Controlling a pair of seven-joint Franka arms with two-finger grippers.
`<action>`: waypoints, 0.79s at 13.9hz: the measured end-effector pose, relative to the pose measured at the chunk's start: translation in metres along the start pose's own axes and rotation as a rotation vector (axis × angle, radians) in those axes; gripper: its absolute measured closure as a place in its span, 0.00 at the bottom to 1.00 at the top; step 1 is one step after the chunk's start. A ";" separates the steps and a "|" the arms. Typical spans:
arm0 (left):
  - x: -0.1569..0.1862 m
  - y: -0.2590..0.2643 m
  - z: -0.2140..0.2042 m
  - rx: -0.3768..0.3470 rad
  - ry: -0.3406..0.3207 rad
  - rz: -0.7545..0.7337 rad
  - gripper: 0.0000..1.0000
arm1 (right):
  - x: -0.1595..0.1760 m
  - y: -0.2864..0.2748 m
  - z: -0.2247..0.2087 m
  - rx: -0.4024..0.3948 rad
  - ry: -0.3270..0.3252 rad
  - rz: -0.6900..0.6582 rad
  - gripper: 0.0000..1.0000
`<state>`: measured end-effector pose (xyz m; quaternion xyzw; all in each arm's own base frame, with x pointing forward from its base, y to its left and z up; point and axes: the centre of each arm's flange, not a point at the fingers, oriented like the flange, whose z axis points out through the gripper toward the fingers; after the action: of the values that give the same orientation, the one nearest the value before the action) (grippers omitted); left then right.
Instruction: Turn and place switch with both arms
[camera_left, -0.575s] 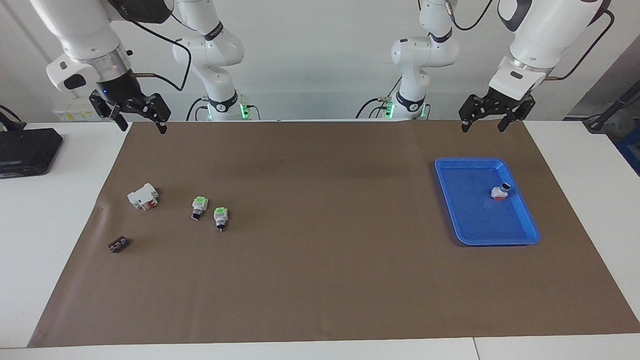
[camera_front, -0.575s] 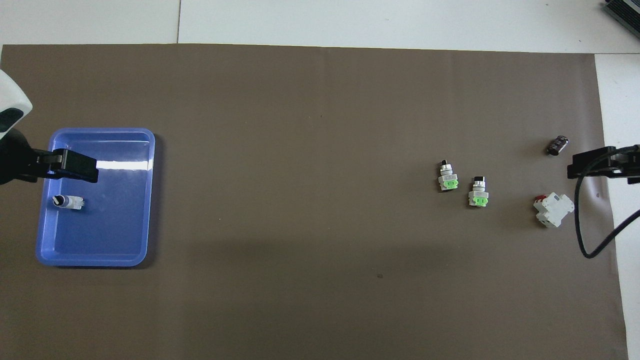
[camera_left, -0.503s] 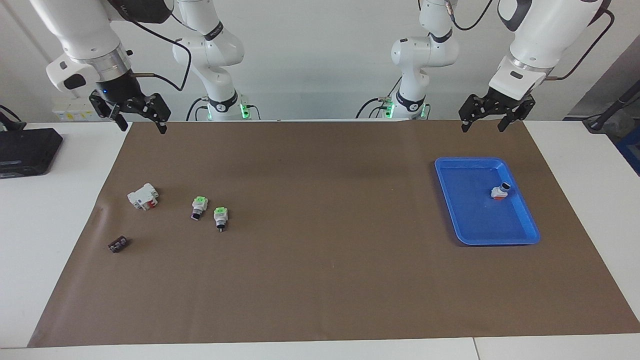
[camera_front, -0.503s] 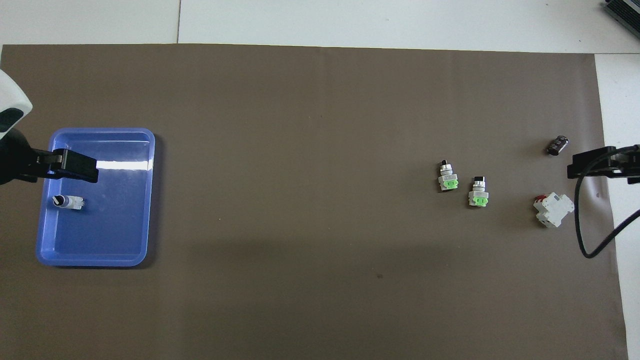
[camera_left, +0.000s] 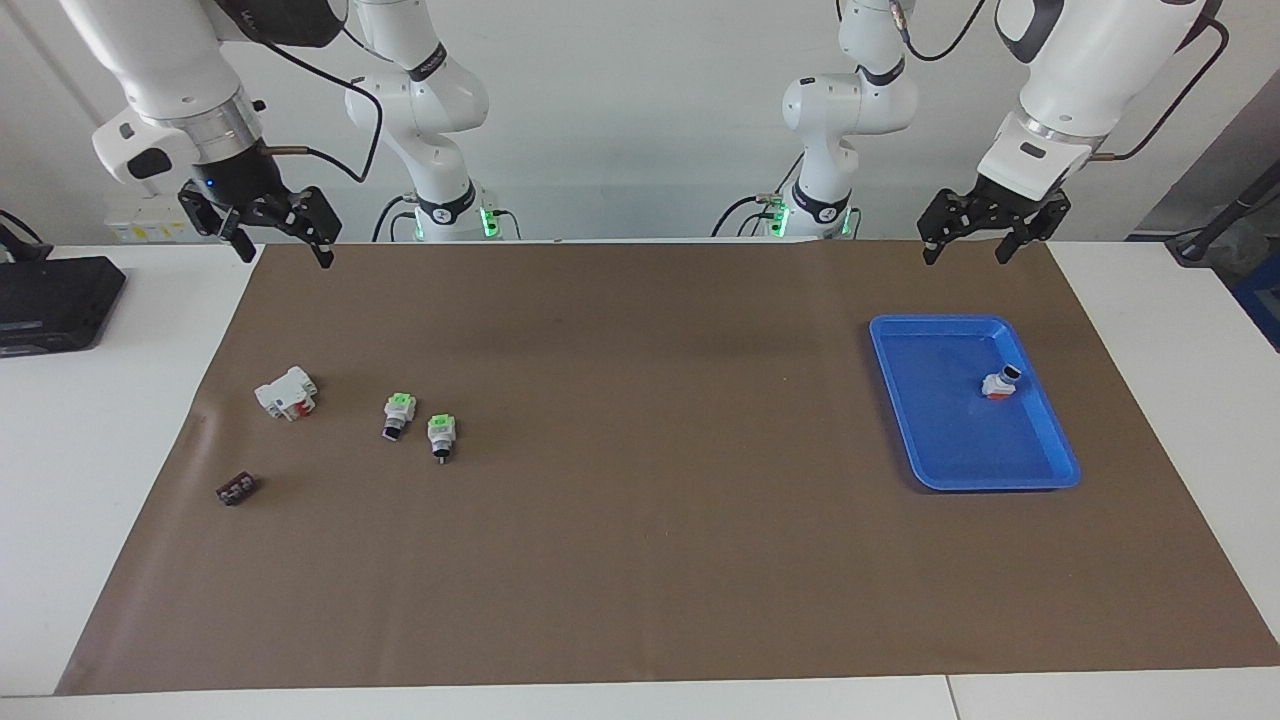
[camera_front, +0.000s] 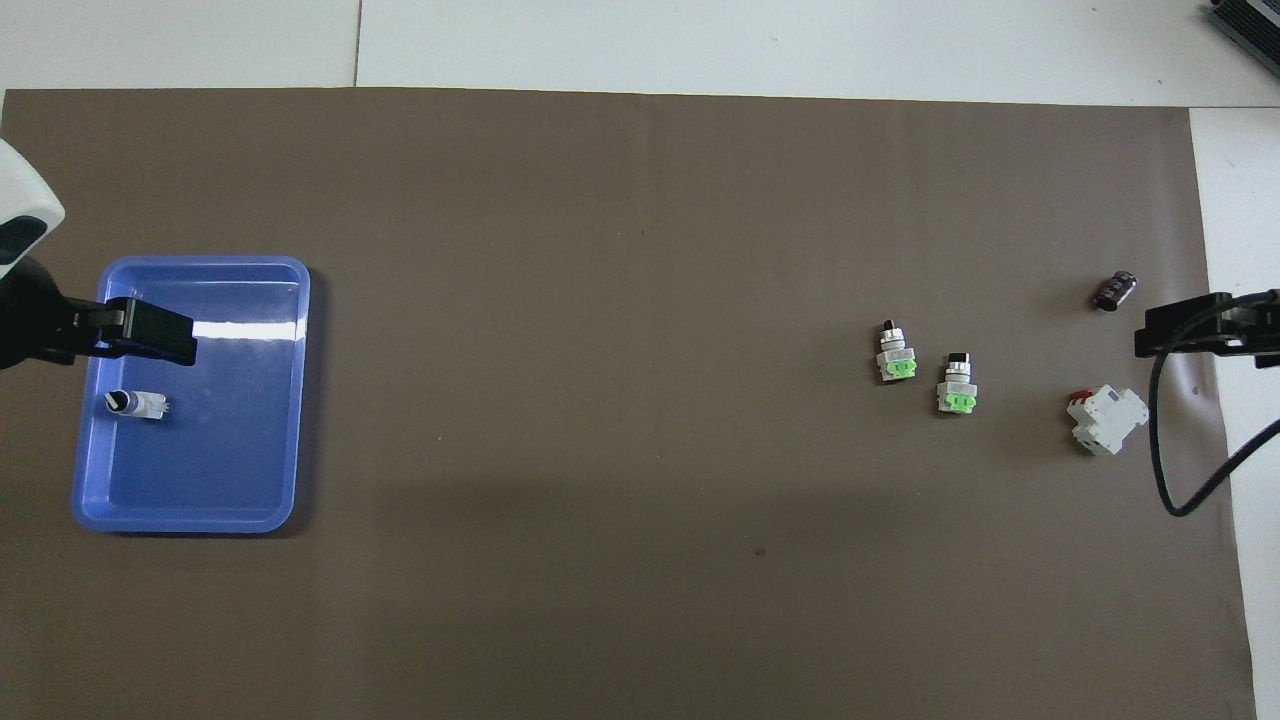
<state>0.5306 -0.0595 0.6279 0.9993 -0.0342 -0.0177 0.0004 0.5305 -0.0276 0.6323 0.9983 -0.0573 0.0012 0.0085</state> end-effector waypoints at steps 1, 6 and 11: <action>0.000 0.000 0.000 0.000 0.000 0.000 0.00 | 0.000 0.002 0.000 0.000 0.000 0.004 0.00; 0.000 0.000 0.000 0.000 0.000 0.000 0.00 | -0.004 0.006 -0.002 0.000 -0.013 0.010 0.00; 0.000 0.000 0.000 0.000 0.000 0.000 0.00 | -0.005 0.004 -0.004 0.001 -0.008 0.007 0.00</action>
<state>0.5305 -0.0595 0.6279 0.9993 -0.0342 -0.0177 0.0004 0.5246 -0.0312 0.6366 0.9981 -0.0608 -0.0029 0.0078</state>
